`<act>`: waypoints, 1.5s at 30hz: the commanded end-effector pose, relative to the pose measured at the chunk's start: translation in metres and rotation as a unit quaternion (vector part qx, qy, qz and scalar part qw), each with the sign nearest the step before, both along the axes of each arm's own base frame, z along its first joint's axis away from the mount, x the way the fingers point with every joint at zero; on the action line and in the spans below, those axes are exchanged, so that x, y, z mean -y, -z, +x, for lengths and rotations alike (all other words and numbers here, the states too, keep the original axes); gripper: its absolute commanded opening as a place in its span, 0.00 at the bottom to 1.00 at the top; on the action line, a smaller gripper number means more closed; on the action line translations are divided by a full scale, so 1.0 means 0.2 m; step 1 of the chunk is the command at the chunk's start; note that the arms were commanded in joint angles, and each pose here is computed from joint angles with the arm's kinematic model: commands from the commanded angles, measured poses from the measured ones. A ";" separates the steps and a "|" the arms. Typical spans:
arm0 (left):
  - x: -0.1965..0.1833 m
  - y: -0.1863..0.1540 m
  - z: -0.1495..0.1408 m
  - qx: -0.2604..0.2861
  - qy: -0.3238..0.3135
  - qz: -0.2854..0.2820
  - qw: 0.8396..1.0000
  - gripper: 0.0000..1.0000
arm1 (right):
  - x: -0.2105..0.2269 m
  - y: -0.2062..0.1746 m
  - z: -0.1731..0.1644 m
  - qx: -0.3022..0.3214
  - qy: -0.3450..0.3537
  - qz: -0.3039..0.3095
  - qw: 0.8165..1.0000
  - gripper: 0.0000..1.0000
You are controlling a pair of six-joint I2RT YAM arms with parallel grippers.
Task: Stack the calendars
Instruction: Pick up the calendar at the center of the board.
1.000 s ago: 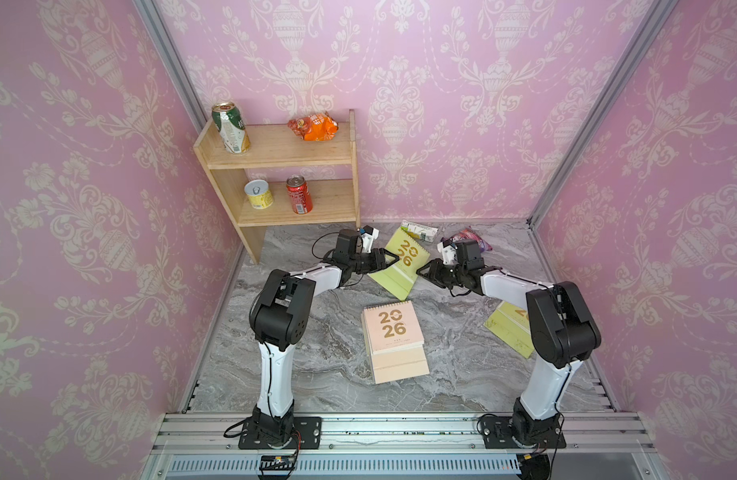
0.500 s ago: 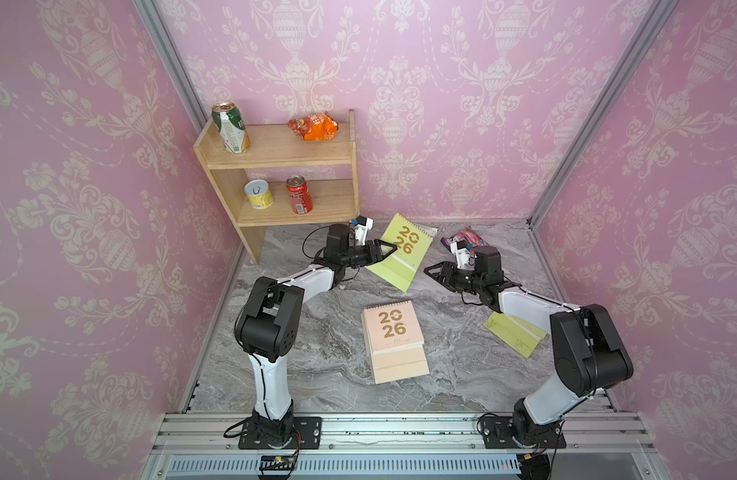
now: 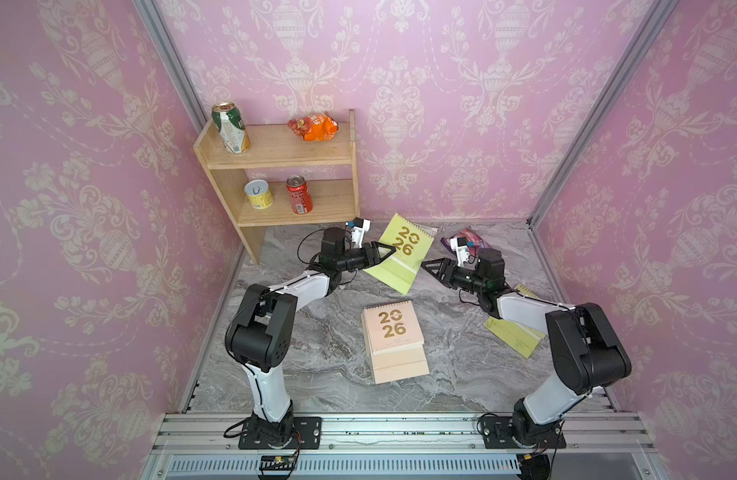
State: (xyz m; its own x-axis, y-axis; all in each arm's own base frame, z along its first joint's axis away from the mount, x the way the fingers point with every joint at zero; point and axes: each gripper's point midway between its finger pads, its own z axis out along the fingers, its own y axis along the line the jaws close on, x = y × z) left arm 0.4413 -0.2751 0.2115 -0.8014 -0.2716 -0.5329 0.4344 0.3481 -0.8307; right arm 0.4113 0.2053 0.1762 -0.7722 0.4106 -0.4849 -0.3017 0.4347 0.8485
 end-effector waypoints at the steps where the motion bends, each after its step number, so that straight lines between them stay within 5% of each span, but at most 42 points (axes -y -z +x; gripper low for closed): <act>1: 0.00 -0.21 -0.06 0.054 0.018 -0.028 0.998 0.00 | -0.07 0.00 -0.01 0.005 -0.019 0.013 1.000 0.59; 24: 0.01 -0.25 -0.14 0.065 0.030 -0.040 0.997 0.00 | -0.26 -0.10 0.03 0.054 -0.054 0.067 0.995 0.56; 31: 0.03 -0.25 -0.16 0.067 0.036 -0.045 0.996 0.00 | -0.30 -0.13 0.04 0.060 -0.063 0.077 0.993 0.37; 40: 0.04 -0.24 -0.18 0.066 0.044 -0.046 0.996 0.00 | -0.31 -0.17 0.03 0.074 -0.060 0.071 0.993 0.00; 45: 0.03 -0.23 -0.18 0.067 0.044 -0.041 0.996 0.16 | -0.28 -0.20 0.02 0.079 -0.052 0.052 0.994 0.00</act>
